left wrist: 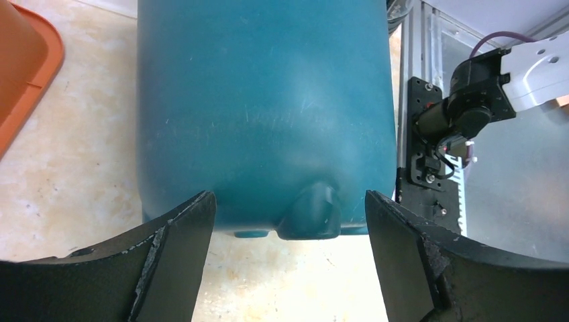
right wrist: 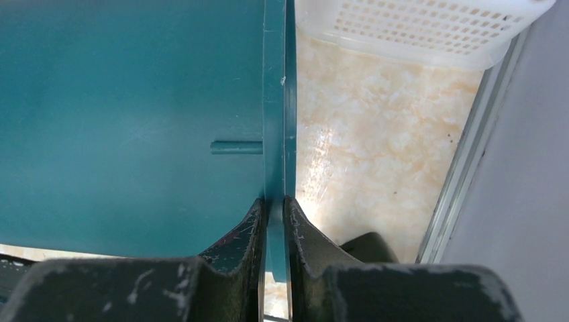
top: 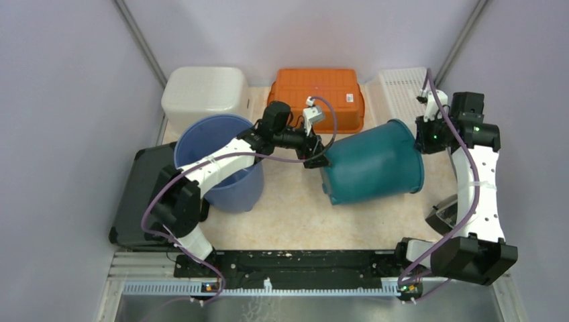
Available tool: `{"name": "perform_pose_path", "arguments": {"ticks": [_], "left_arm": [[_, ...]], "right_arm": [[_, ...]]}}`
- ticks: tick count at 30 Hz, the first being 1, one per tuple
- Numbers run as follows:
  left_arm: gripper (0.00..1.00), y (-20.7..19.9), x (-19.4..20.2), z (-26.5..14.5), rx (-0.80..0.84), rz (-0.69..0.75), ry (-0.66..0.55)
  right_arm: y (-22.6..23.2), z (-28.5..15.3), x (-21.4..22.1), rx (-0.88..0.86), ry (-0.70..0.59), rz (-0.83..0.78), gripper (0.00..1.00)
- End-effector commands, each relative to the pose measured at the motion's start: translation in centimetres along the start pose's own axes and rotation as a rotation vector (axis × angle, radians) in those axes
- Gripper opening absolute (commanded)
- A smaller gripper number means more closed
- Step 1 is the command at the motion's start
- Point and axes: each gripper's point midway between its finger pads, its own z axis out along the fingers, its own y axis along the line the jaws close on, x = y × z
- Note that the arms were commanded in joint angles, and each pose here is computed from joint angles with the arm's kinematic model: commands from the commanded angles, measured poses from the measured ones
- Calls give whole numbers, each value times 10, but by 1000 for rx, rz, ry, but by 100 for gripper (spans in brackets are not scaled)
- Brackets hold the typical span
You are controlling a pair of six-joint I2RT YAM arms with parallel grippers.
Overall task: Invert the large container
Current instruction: Turn the container upside down at the center of the board.
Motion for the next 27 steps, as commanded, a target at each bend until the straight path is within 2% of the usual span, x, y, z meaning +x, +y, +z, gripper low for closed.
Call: {"name": "perform_pose_path", "arguments": {"ticks": [1, 7, 13, 20, 27], "left_arm": [[88, 5, 21, -3, -17, 27, 47], [89, 26, 11, -13, -164, 162, 64], [93, 19, -7, -17, -156, 240, 27], [96, 16, -24, -19, -178, 258, 6], [95, 18, -20, -17, -216, 242, 15]], "right_arm": [[8, 12, -4, -52, 14, 41, 0], [1, 15, -6, -50, 21, 69, 0], [-14, 23, -2, -81, 39, 132, 0], [-29, 32, 5, -105, 64, 172, 0], [-45, 37, 16, -104, 90, 193, 0]]}}
